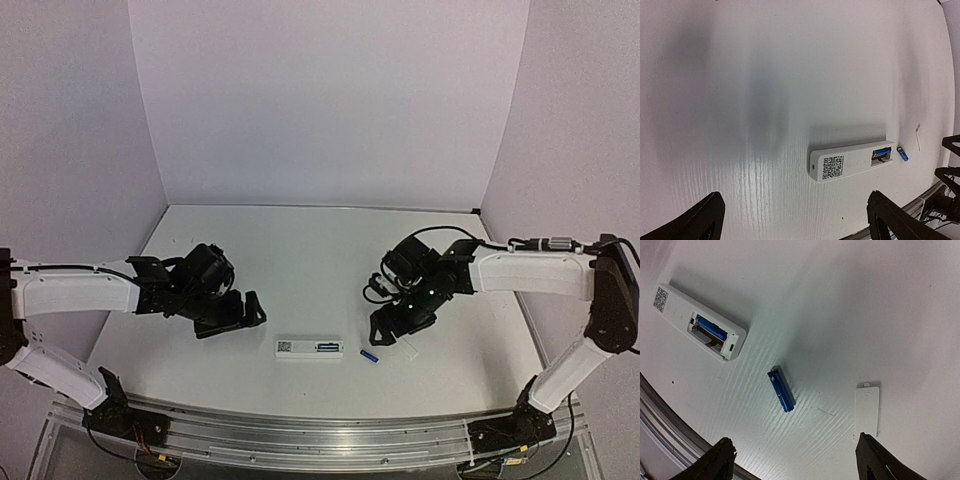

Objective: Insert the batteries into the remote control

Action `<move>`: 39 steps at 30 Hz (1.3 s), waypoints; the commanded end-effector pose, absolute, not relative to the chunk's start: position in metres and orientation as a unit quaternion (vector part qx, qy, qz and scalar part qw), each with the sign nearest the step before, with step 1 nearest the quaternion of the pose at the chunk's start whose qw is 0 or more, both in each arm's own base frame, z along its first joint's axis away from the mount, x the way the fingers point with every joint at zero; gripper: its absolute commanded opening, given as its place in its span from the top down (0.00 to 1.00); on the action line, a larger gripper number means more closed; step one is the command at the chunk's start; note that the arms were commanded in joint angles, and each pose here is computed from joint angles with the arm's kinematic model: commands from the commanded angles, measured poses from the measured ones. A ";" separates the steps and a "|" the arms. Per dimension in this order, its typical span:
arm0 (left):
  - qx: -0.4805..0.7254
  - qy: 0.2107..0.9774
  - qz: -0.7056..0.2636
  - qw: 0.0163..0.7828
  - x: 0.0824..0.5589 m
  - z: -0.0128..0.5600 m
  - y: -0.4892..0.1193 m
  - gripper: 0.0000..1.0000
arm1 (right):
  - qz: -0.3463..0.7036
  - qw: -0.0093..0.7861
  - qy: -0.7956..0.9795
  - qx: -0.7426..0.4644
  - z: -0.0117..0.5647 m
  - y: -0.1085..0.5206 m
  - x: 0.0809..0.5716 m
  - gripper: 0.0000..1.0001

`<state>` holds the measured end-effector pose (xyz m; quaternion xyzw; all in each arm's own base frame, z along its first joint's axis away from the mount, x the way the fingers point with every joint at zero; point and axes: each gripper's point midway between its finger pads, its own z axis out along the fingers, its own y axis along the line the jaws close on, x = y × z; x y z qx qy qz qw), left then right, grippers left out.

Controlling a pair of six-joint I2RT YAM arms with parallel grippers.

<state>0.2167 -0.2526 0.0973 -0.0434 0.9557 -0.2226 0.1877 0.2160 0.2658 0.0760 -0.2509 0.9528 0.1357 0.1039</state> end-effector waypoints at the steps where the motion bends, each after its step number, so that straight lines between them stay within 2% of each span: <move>1: -0.011 0.951 -0.241 0.195 0.230 0.114 -0.270 0.00 | 0.162 0.070 0.938 -0.297 0.076 0.290 0.218 0.25; 5: 0.007 0.952 -0.252 0.175 0.225 0.105 -0.276 0.00 | 0.172 0.039 0.923 -0.341 0.064 0.303 0.216 0.36; 13: -0.010 0.954 -0.266 0.138 0.219 0.090 -0.281 0.00 | 0.145 0.023 0.916 -0.374 0.047 0.309 0.228 0.49; 22: -0.032 0.952 -0.283 0.116 0.208 0.078 -0.279 0.01 | 0.122 -0.025 0.919 -0.374 0.030 0.303 0.219 0.64; 29: -0.040 0.948 -0.293 0.118 0.209 0.076 -0.281 0.02 | 0.116 -0.028 0.909 -0.399 0.024 0.312 0.220 0.66; 39: -0.042 0.947 -0.301 0.107 0.208 0.067 -0.286 0.15 | 0.094 -0.036 0.906 -0.410 0.009 0.311 0.222 0.74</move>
